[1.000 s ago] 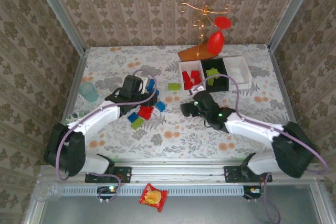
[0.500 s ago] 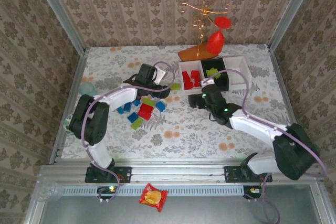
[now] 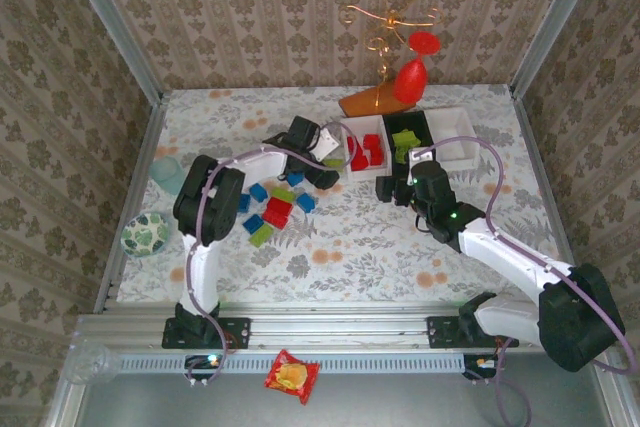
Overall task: Sort the legos into containers by color
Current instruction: Pick up the lego from the center of the table, then place the lego in the container, then pick up the lego from the center of the table, then place the lego in the container, then pick up the lego from the center of the table, then place the lego in the container, then move the container to the center of the table.
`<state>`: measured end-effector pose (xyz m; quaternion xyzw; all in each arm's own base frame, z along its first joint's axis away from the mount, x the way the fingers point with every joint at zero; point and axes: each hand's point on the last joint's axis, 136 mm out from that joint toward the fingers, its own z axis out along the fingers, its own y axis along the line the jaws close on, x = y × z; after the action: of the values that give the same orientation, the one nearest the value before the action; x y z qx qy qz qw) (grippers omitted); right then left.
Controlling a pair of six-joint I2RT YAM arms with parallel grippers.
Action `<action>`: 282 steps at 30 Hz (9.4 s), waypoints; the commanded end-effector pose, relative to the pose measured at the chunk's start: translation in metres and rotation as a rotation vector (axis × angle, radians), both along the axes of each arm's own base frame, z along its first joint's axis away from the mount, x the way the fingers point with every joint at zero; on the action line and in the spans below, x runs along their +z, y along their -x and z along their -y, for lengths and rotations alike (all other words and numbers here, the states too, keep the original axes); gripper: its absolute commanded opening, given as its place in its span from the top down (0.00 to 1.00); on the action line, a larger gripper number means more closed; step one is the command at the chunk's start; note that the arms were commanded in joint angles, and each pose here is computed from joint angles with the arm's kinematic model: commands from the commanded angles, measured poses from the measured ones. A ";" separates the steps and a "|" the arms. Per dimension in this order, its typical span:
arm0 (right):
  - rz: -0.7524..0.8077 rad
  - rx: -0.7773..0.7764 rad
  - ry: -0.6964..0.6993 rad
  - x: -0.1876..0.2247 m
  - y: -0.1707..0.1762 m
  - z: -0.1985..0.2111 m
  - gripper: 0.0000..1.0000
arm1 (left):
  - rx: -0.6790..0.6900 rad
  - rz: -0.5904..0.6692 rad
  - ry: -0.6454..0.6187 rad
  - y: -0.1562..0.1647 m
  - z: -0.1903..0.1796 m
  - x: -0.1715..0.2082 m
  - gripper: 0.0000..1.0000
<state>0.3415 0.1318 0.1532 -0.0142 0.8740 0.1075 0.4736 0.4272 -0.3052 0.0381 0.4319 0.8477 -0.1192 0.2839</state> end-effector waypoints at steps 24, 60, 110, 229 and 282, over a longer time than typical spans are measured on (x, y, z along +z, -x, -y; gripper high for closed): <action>-0.065 0.016 -0.015 -0.020 0.008 -0.002 0.06 | -0.015 -0.074 -0.069 -0.013 0.012 -0.016 0.55; 0.096 -0.344 0.009 0.014 0.048 0.095 0.06 | -0.117 0.060 0.316 -0.003 0.228 0.097 0.59; -0.124 0.615 0.217 -0.145 -0.024 -0.234 0.45 | 0.647 -0.010 0.516 0.119 -0.175 0.124 0.21; -0.003 -0.528 -0.147 0.017 -0.130 0.169 0.63 | 0.583 0.031 0.667 0.121 -0.149 0.135 0.14; -0.172 -0.692 -0.231 -0.032 -0.144 0.236 0.03 | 0.513 -0.140 0.057 -0.023 -0.088 0.008 0.29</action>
<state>0.4848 -0.0926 0.1454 0.3101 0.8327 0.0164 0.4584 0.4508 -0.2137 0.0467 0.1702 0.9438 -0.0937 0.2674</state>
